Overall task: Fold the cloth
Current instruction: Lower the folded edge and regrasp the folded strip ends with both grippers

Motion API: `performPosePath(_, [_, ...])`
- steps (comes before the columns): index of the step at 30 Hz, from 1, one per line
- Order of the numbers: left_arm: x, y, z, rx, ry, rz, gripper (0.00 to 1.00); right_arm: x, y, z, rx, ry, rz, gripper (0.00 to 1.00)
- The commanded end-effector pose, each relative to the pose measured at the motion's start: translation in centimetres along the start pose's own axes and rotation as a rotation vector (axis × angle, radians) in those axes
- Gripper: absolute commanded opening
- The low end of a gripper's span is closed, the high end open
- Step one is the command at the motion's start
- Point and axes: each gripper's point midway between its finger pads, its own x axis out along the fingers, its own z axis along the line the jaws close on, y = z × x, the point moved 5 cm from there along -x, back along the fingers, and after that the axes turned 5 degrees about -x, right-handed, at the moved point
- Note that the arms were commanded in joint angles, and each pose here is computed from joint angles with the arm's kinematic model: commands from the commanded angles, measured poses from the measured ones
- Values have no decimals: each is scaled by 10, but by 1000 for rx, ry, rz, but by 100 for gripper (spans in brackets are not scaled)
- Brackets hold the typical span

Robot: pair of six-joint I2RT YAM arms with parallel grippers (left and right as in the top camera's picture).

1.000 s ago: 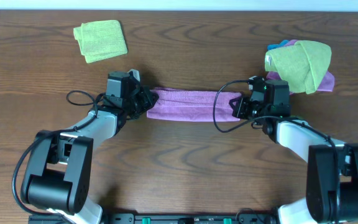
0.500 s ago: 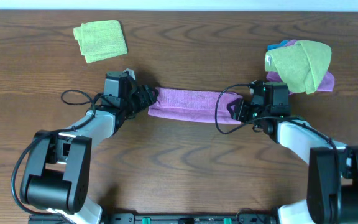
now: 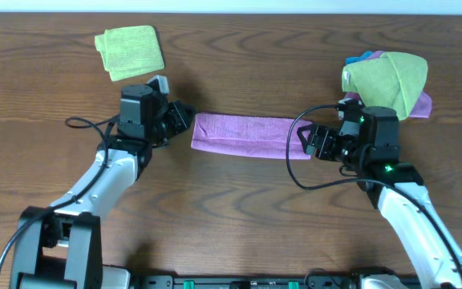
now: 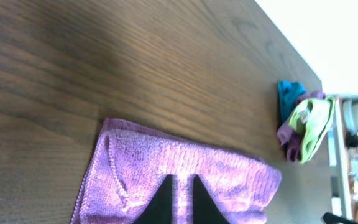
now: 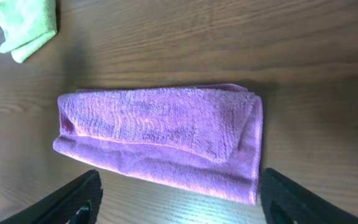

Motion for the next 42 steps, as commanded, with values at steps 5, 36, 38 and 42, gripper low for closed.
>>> performPosePath(5, [28, 26, -2, 23, -30, 67, 6, -4, -6, -11, 41, 53, -24, 86])
performPosePath(36, [74, 58, 49, -19, -151, 160, 6, 70, 31, -49, 184, 79, 155, 82])
performPosePath(38, [74, 59, 49, -21, -154, 163, 6, 76, 32, -49, 188, 57, 158, 80])
performPosePath(42, [74, 60, 51, -25, -162, 169, 6, 88, 36, -49, 211, 21, 165, 78])
